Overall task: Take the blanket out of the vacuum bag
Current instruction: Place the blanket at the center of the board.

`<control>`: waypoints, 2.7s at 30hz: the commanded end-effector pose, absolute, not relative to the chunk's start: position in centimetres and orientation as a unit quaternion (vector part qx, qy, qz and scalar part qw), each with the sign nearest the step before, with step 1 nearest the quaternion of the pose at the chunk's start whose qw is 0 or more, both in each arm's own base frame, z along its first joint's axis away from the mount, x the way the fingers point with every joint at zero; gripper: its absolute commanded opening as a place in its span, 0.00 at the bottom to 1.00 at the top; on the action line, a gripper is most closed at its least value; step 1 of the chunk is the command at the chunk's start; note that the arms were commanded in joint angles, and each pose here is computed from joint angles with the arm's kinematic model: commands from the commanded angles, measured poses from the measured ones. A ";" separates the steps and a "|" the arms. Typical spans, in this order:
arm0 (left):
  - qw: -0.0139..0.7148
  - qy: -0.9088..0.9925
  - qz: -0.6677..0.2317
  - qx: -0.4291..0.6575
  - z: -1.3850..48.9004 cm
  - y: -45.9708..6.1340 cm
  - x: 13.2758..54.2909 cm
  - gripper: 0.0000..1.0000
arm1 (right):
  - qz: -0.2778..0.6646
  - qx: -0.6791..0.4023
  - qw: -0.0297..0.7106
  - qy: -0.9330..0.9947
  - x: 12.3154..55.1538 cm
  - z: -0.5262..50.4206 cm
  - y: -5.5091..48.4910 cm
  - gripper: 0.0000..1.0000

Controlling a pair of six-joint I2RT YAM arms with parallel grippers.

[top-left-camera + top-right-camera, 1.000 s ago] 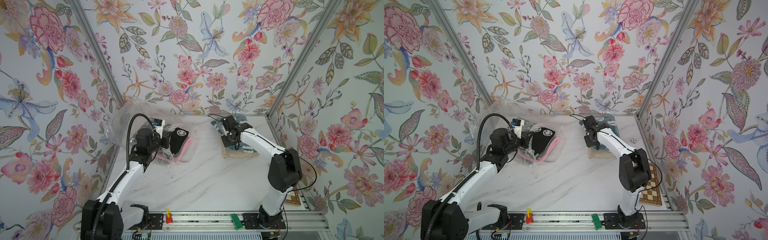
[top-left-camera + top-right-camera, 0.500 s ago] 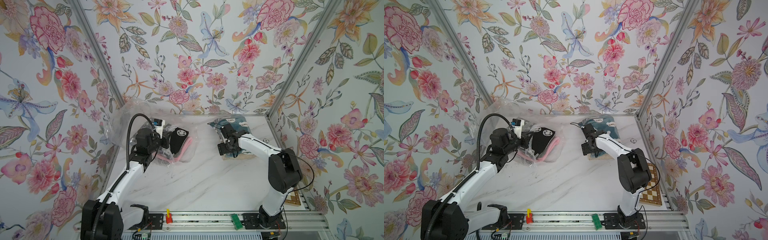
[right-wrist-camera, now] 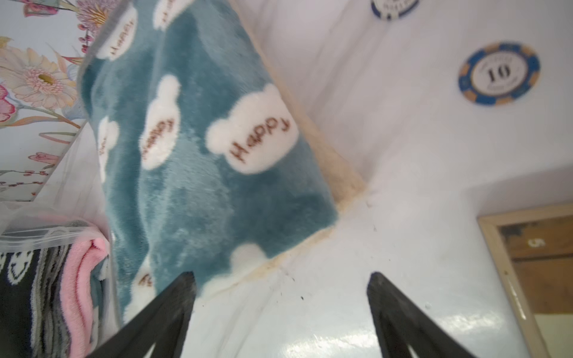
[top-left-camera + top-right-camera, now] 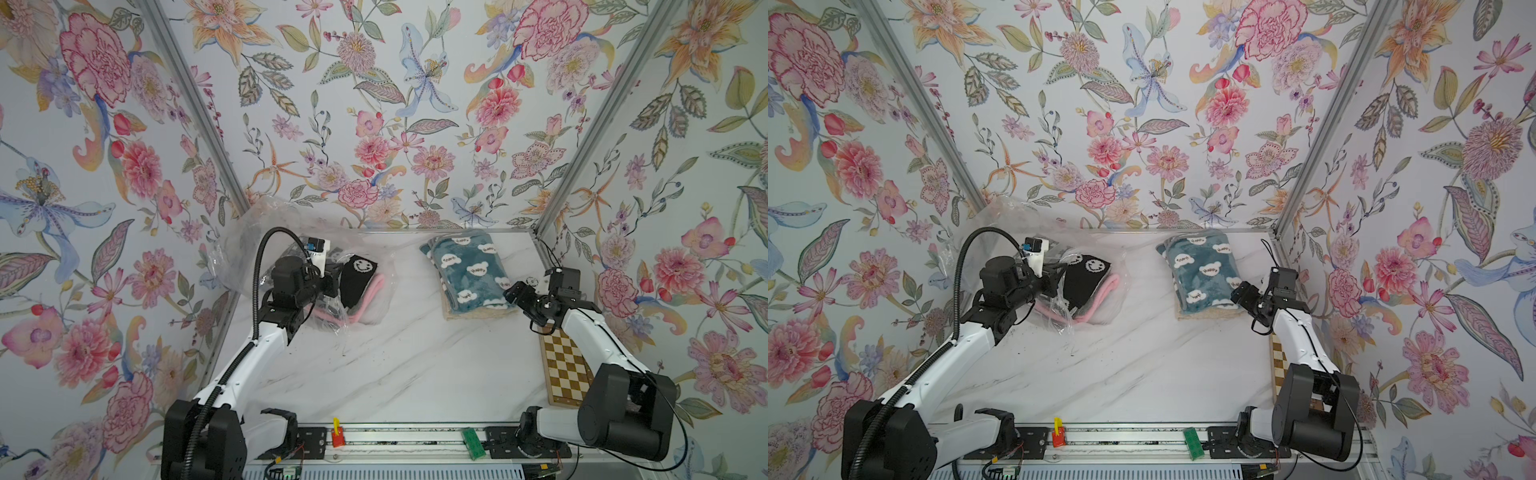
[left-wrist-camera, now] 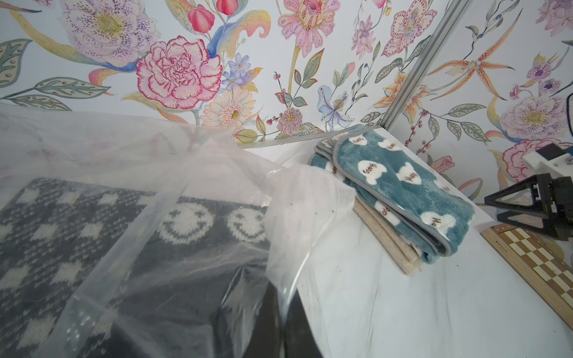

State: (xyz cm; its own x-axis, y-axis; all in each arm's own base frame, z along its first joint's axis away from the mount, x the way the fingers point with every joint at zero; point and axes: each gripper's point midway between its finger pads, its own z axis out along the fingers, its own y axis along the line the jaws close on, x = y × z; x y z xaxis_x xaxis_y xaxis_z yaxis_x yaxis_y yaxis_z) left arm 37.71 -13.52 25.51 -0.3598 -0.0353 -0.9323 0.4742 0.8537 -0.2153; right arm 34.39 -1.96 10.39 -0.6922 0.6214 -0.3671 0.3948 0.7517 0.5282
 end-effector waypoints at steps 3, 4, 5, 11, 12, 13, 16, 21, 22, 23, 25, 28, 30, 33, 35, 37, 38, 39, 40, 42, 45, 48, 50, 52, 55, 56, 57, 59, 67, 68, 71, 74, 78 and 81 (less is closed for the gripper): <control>0.556 0.785 -0.234 0.140 26.1 -13.4 38.0 0.02 | 0.341 0.298 0.267 0.850 36.0 10.6 0.3 0.84; 0.555 0.786 -0.234 0.140 26.0 -13.4 37.9 0.02 | 0.345 0.304 0.264 0.848 36.1 10.2 0.3 0.83; 0.555 0.786 -0.233 0.139 26.0 -13.4 38.0 0.02 | 0.343 0.308 0.264 0.847 36.1 10.0 0.1 0.81; 0.553 0.787 -0.234 0.140 25.8 -13.4 38.0 0.02 | 0.322 0.326 0.276 0.845 36.5 9.2 -1.3 0.71; 0.554 0.786 -0.236 0.140 26.0 -13.5 38.0 0.02 | 0.321 0.327 0.275 0.845 36.6 9.0 -1.5 0.70; 0.555 0.785 -0.237 0.141 26.1 -13.5 38.0 0.02 | 0.320 0.328 0.273 0.846 36.7 8.8 -1.6 0.67; 0.556 0.785 -0.235 0.140 26.1 -13.4 38.0 0.02 | 0.313 0.331 0.273 0.847 37.1 8.4 -2.0 0.61; 0.555 0.786 -0.233 0.140 26.0 -13.4 38.0 0.02 | 0.314 0.331 0.269 0.848 38.1 7.8 -2.2 0.26; 0.556 0.786 -0.233 0.140 26.0 -13.4 38.0 0.02 | 0.313 0.330 0.268 0.849 38.2 7.9 -2.2 0.20; 0.557 0.785 -0.233 0.141 26.1 -13.4 38.0 0.02 | 0.312 0.327 0.268 0.851 38.3 8.0 -2.2 0.16; 0.556 0.785 -0.233 0.140 26.1 -13.4 38.0 0.02 | 0.296 0.320 0.270 0.859 38.5 8.5 -2.3 0.10; 0.556 0.785 -0.234 0.141 26.1 -13.4 37.9 0.02 | 0.250 0.295 0.277 0.880 38.6 9.9 -2.1 0.02; 0.558 0.783 -0.235 0.141 26.3 -13.4 37.9 0.02 | 0.220 0.278 0.284 0.891 38.8 11.0 -2.0 0.00; 0.560 0.782 -0.235 0.141 26.5 -13.4 37.7 0.02 | 0.156 0.243 0.295 0.911 39.0 12.8 -1.7 0.00; 0.562 0.780 -0.236 0.141 26.7 -13.4 37.7 0.02 | 0.115 0.220 0.302 0.920 39.1 13.8 -1.6 0.00; 0.562 0.779 -0.238 0.141 26.7 -13.5 37.7 0.02 | 0.071 0.193 0.307 0.929 39.4 14.8 -1.4 0.00; 0.563 0.779 -0.239 0.142 26.8 -13.5 37.7 0.02 | 0.052 0.179 0.309 0.933 39.6 15.3 -1.1 0.00; 0.564 0.778 -0.239 0.142 26.9 -13.5 37.7 0.02 | 0.030 0.164 0.309 0.936 39.7 15.6 -1.0 0.00; 0.564 0.778 -0.239 0.142 26.9 -13.5 37.7 0.02 | 0.006 0.152 0.308 0.939 39.7 16.0 -0.9 0.00; 0.564 0.778 -0.238 0.141 26.9 -13.5 37.6 0.02 | -0.031 0.136 0.310 0.941 39.9 16.6 -0.9 0.00; 0.565 0.778 -0.238 0.141 27.0 -13.4 37.6 0.02 | -0.065 0.129 0.308 0.941 39.8 16.8 -1.0 0.00; 0.566 0.777 -0.237 0.141 27.0 -13.4 37.6 0.02 | -0.105 0.125 0.306 0.938 39.1 16.9 -1.6 0.00; 0.564 0.777 -0.239 0.141 26.9 -13.5 37.6 0.02 | -0.119 0.135 0.299 0.937 38.1 16.2 -2.1 0.03; 0.564 0.777 -0.241 0.142 26.9 -13.5 37.6 0.02 | -0.124 0.145 0.285 0.939 37.1 14.9 -2.4 0.08; 0.565 0.777 -0.240 0.141 27.0 -13.5 37.6 0.02 | -0.123 0.158 0.257 0.945 35.6 12.3 -2.4 0.13; 0.565 0.777 -0.240 0.141 27.0 -13.5 37.6 0.02 | -0.120 0.163 0.249 0.947 35.3 11.6 -2.3 0.15; 0.565 0.777 -0.239 0.141 27.0 -13.5 37.6 0.02 | -0.114 0.167 0.242 0.949 34.9 10.7 -2.1 0.19; 0.566 0.776 -0.239 0.142 27.1 -13.5 37.6 0.02 | -0.110 0.170 0.230 0.952 34.3 9.5 -2.0 0.27; 0.562 0.779 -0.239 0.141 26.8 -13.5 37.7 0.02 | -0.156 0.136 0.323 0.924 35.3 17.8 -0.3 0.55; 0.562 0.779 -0.240 0.141 26.7 -13.5 37.8 0.02 | -0.135 0.123 0.339 0.923 36.1 18.9 0.8 0.59; 0.561 0.780 -0.239 0.141 26.6 -13.5 37.9 0.02 | -0.037 0.054 0.353 0.933 40.0 20.0 5.9 0.70; 0.558 0.783 -0.237 0.141 26.3 -13.5 38.0 0.02 | -0.036 -0.009 0.341 0.939 44.5 18.8 9.3 0.88; 0.556 0.785 -0.233 0.140 26.1 -13.4 38.0 0.03 | -0.009 -0.033 0.307 0.951 49.6 14.1 11.7 0.99; 0.556 0.787 -0.229 0.140 26.0 -13.3 38.0 0.03 | 0.003 -0.039 0.299 0.953 51.9 10.9 12.7 0.99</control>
State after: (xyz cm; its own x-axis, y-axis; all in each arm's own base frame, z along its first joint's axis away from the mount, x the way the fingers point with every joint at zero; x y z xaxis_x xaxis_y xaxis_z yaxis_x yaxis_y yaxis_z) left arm 37.78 -13.53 25.41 -0.3628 -0.0372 -0.9311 0.4725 0.8539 -0.2183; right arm 51.02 11.73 14.28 -0.7837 -0.0339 -0.6203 -0.0133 0.9992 -0.0377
